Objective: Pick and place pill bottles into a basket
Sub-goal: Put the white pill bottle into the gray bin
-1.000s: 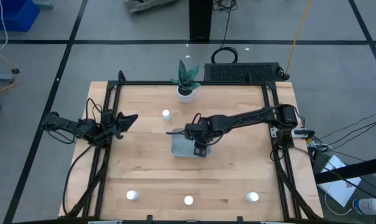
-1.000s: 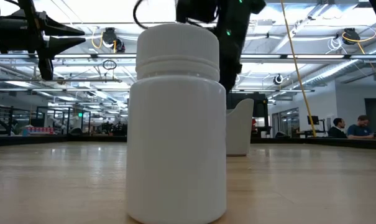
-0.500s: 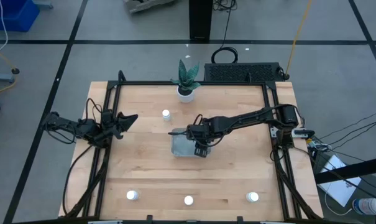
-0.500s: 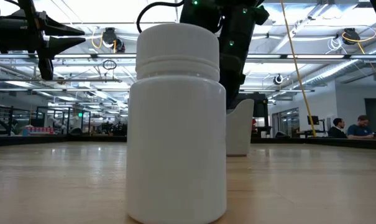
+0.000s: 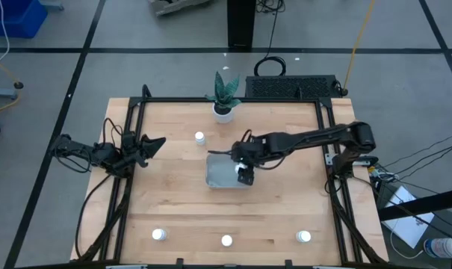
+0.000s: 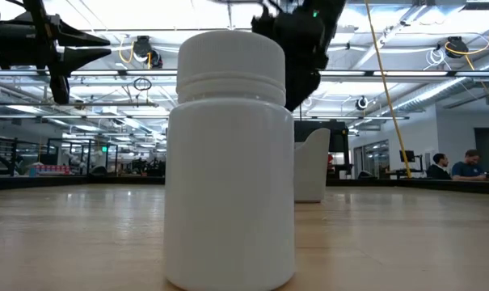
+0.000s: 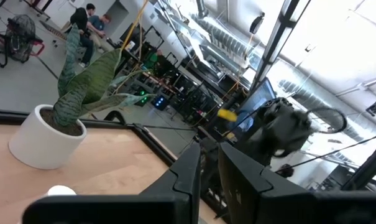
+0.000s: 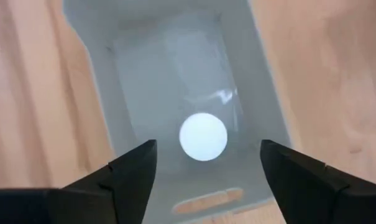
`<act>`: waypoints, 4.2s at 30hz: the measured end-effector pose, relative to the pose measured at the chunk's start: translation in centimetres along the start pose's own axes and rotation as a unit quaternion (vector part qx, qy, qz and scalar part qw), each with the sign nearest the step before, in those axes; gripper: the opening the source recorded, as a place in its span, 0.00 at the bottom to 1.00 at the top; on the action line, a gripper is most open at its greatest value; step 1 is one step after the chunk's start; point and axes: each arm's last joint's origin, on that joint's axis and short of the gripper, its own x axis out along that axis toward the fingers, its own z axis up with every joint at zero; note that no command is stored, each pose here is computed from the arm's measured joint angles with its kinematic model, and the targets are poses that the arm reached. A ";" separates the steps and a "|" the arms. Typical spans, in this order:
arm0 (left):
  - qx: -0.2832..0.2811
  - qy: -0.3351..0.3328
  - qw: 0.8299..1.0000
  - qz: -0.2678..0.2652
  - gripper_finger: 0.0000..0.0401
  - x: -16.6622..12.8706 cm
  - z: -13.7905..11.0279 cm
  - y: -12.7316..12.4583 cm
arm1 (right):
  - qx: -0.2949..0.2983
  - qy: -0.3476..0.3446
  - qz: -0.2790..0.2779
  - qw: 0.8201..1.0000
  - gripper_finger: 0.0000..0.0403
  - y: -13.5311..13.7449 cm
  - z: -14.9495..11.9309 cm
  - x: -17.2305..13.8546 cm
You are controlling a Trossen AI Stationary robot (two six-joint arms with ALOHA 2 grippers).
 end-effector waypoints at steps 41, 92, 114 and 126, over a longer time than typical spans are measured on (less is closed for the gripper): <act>-0.019 -0.025 0.999 0.017 0.16 0.0 0.3 0.0 | 0.036 -0.479 0.158 0.863 0.00 -7.0 -23.6 -2.2; 0.038 0.280 0.898 0.336 0.81 16.6 5.3 -1.4 | 0.045 -0.511 0.128 0.849 0.02 -7.6 -24.5 -2.4; 0.073 0.479 0.768 0.419 0.81 23.7 2.1 3.5 | 0.045 -0.511 0.128 0.849 0.02 -7.6 -24.5 -2.4; 0.055 0.482 0.757 0.438 0.81 22.8 1.7 5.1 | 0.045 -0.511 0.128 0.849 0.02 -7.6 -24.5 -2.4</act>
